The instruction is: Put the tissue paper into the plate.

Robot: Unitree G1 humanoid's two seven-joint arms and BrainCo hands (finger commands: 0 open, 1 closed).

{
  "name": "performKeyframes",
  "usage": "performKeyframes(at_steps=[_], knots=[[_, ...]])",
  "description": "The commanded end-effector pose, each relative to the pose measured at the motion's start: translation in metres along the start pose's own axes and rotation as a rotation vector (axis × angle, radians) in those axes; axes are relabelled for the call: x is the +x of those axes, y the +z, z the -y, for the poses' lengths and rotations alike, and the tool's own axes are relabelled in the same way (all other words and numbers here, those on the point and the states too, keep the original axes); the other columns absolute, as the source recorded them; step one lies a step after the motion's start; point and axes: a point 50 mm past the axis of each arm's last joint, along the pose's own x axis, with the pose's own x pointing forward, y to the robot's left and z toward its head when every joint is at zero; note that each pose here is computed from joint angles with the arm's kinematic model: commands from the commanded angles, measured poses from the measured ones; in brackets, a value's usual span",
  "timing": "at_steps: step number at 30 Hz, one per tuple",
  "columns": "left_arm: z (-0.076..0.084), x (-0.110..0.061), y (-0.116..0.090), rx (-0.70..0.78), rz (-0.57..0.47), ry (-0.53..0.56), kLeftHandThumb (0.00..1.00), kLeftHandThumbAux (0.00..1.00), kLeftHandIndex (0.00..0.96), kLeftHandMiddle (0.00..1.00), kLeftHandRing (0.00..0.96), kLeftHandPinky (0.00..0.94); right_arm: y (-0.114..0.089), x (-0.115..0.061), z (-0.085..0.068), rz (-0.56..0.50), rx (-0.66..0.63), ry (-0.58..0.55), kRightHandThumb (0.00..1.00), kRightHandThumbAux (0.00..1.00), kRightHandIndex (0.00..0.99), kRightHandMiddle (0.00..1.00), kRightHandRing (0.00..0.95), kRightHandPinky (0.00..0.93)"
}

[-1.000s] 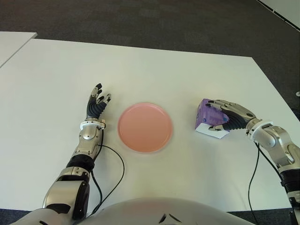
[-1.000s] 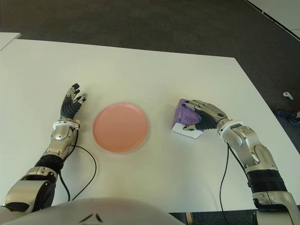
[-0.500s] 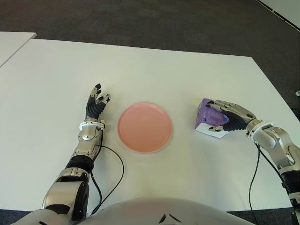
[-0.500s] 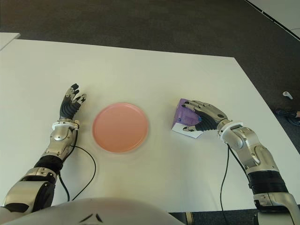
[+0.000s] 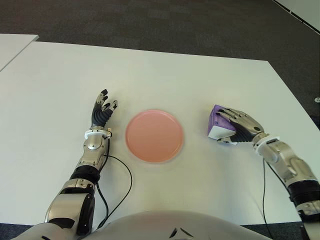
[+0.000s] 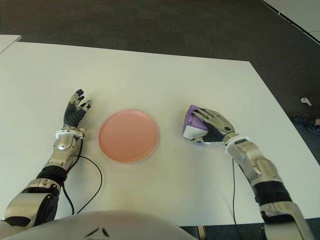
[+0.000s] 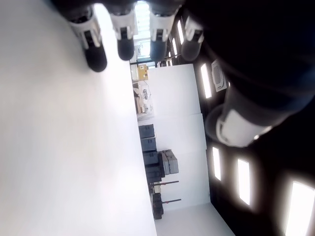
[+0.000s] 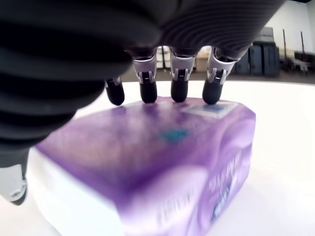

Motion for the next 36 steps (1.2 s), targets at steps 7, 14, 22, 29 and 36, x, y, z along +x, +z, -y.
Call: performKeyframes(at_steps=[7, 14, 22, 29, 36], knots=[[-0.005, -0.015, -0.017, 0.037, -0.060, 0.005, 0.158, 0.618, 0.042, 0.034, 0.026, 0.057, 0.016, -0.004, -0.066, 0.051, -0.044, 0.208, 0.220, 0.492, 0.006, 0.000, 0.000, 0.000], [-0.007, -0.015, -0.017, 0.031, -0.061, 0.012, 0.168, 0.610, 0.044, 0.030, 0.020, 0.040, 0.021, -0.004, -0.070, 0.066, 0.009, 0.211, 0.241, 0.485, 0.054, 0.000, 0.000, 0.000], [-0.008, -0.014, -0.018, 0.018, -0.088, 0.021, 0.185, 0.605, 0.046, 0.024, 0.013, 0.039, 0.031, -0.003, -0.080, 0.074, 0.045, 0.208, 0.243, 0.493, 0.102, 0.010, 0.000, 0.000], [-0.008, -0.014, -0.018, 0.020, -0.087, 0.026, 0.190, 0.609, 0.047, 0.024, 0.012, 0.036, 0.038, -0.002, -0.088, 0.059, 0.059, 0.208, 0.194, 0.532, 0.068, 0.001, 0.000, 0.000], [-0.010, -0.015, -0.017, 0.036, -0.073, 0.020, 0.173, 0.603, 0.043, 0.020, 0.007, 0.023, 0.042, -0.002, -0.092, 0.053, 0.071, 0.201, 0.152, 0.565, 0.029, 0.000, 0.000, 0.000]])
